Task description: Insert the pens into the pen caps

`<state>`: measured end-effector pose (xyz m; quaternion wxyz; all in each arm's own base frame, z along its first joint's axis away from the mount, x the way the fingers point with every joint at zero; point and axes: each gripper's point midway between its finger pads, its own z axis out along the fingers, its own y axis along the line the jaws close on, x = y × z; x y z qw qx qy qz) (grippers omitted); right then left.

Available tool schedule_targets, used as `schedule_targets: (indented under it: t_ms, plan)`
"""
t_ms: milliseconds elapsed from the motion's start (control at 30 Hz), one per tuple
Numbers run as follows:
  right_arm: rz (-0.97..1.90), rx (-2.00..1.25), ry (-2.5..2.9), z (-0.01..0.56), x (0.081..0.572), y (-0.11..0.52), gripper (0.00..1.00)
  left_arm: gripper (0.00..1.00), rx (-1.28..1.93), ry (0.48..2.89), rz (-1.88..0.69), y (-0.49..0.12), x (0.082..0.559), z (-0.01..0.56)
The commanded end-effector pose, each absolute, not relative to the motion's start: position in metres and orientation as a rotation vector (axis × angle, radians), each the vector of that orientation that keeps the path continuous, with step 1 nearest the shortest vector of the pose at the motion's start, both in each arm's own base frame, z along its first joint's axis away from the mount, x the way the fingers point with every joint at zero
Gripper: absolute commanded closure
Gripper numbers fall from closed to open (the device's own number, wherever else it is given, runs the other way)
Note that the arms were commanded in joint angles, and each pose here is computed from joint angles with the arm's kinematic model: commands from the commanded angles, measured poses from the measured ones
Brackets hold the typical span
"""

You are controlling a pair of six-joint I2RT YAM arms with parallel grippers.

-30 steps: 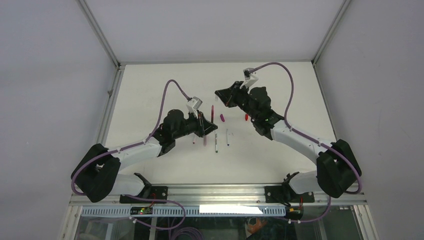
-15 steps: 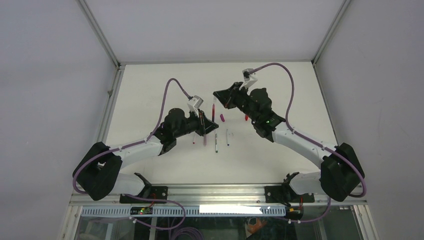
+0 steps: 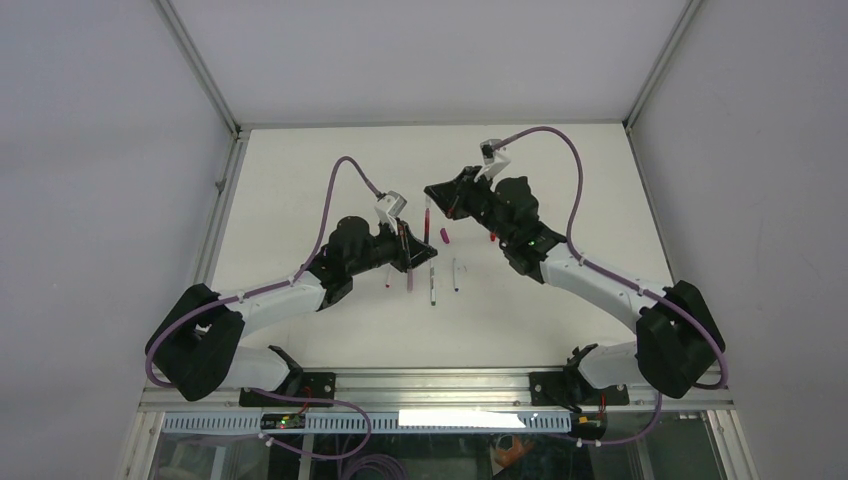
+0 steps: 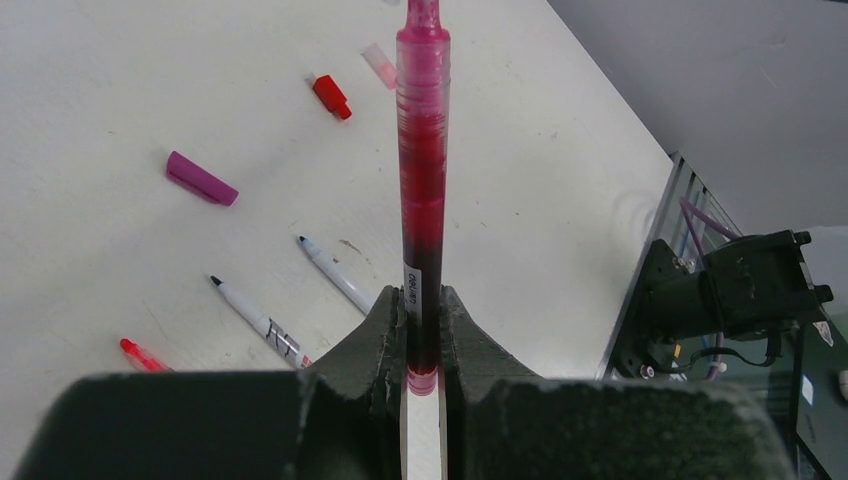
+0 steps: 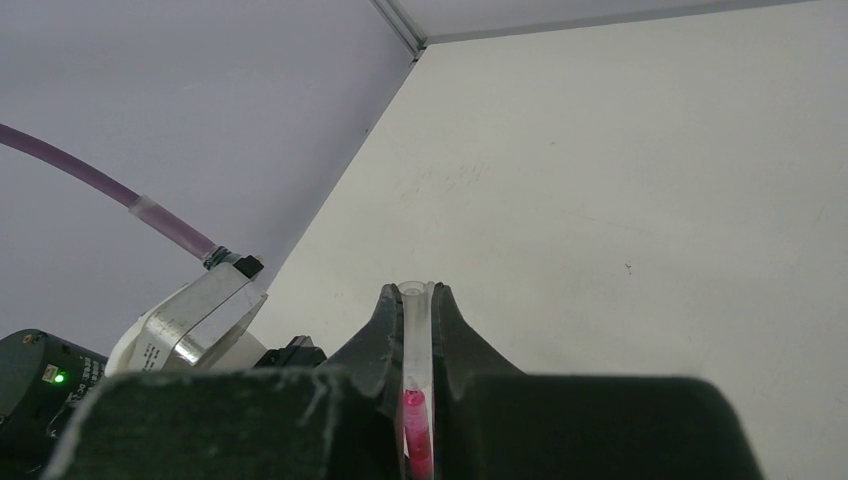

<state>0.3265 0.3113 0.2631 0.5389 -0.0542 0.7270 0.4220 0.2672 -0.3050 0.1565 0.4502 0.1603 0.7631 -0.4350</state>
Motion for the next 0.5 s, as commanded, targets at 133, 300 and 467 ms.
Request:
schedule_targets:
  t_ms: [133,300,467]
  plan:
    - [1.005,-0.157,1.699,0.265,0.327,0.317,1.0,1.0,0.445,1.776,-1.122,-0.315,0.268,0.186]
    - [1.005,-0.175,1.713,0.263,0.321,0.318,1.0,1.0,0.449,1.778,-1.097,-0.313,0.269,0.186]
    - [0.986,-0.194,1.74,0.256,0.314,0.314,1.0,1.0,0.446,1.779,-1.067,-0.309,0.271,0.186]
